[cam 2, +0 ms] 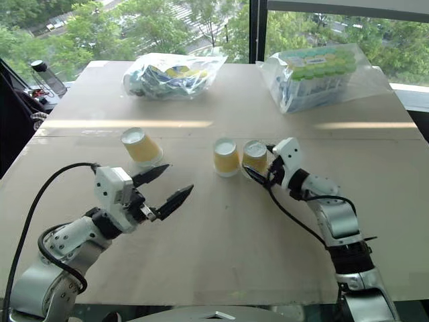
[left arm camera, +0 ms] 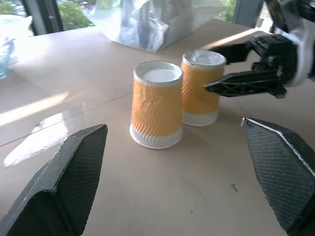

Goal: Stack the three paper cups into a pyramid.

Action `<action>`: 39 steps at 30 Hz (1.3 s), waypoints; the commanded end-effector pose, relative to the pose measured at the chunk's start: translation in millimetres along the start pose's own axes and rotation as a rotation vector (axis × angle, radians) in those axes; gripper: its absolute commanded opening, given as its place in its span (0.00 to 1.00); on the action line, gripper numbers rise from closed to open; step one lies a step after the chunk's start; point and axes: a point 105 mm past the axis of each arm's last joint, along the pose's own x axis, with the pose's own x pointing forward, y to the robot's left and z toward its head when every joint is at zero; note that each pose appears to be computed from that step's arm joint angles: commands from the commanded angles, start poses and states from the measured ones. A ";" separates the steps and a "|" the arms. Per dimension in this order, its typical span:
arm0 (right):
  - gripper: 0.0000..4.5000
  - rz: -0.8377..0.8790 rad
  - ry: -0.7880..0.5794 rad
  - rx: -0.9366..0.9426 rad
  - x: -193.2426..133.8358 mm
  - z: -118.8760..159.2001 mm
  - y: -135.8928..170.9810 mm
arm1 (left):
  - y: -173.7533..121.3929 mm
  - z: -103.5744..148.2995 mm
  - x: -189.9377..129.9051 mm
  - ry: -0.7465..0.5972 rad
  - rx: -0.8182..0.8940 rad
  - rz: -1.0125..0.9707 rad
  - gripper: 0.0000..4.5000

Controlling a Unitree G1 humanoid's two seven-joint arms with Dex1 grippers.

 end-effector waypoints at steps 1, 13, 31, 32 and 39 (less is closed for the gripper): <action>0.99 0.074 -0.023 -0.029 -26.4 16.4 9.0 | 34.1 24.3 -19.0 -0.184 0.085 0.270 1.00; 0.99 0.343 -0.297 -0.096 -60.5 85.0 50.4 | 96.0 -25.7 -9.8 -0.050 0.146 0.542 1.00; 0.99 0.252 -0.278 -0.092 -57.5 85.7 54.0 | 139.0 -52.9 32.8 -0.062 0.106 0.505 1.00; 0.99 0.251 -0.278 -0.092 -57.9 85.4 54.8 | 140.3 -53.3 35.5 -0.068 0.103 0.499 1.00; 0.99 0.237 -0.284 -0.085 -57.3 84.6 56.2 | 144.4 -49.8 49.9 -0.114 0.107 0.467 1.00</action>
